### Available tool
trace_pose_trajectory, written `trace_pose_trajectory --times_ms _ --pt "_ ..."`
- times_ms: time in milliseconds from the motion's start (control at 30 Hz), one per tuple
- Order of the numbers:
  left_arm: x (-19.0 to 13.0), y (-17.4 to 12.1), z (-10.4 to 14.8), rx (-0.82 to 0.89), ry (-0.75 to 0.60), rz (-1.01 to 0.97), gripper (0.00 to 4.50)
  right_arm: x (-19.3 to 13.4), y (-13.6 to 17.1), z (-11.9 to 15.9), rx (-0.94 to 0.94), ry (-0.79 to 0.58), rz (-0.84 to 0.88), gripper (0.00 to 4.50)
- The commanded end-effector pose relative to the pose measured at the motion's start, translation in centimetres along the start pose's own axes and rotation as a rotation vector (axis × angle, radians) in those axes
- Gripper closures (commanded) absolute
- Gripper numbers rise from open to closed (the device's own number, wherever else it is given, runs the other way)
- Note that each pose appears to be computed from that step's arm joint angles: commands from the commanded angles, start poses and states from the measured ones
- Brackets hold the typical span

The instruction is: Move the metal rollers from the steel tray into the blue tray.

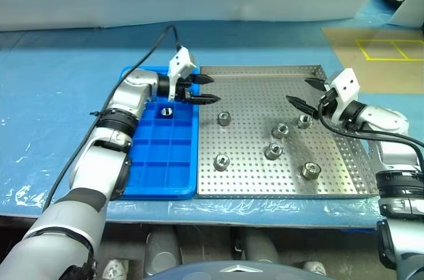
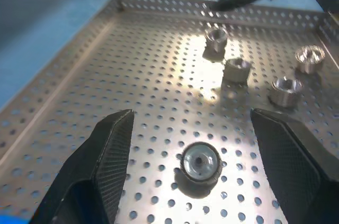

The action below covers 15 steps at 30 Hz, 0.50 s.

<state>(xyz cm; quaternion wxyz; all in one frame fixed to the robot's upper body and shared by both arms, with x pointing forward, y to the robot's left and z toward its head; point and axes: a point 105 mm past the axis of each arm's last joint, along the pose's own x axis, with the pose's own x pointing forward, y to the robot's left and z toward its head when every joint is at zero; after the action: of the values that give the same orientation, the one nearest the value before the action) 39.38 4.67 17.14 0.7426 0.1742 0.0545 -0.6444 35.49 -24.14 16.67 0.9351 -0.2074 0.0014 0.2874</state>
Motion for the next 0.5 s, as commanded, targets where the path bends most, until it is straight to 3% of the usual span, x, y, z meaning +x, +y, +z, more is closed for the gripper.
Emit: trace_pose_trajectory --times_ms 33,200,300,500 --pt "0.9 -0.4 -0.1 0.089 0.105 -0.084 0.80 -1.3 0.3 2.6 -0.012 -0.085 -0.008 0.67" --pt "2.6 -1.0 -0.2 0.116 0.189 -0.155 0.80 -2.9 4.9 5.2 0.106 -0.153 0.230 0.67" --pt "2.9 -1.4 -0.9 0.122 0.233 -0.186 0.80 -3.8 7.1 5.8 0.163 -0.112 0.386 0.67" --pt "3.0 -2.0 -2.7 0.142 0.306 -0.212 0.80 -4.1 7.6 4.7 0.067 0.001 0.434 0.67"
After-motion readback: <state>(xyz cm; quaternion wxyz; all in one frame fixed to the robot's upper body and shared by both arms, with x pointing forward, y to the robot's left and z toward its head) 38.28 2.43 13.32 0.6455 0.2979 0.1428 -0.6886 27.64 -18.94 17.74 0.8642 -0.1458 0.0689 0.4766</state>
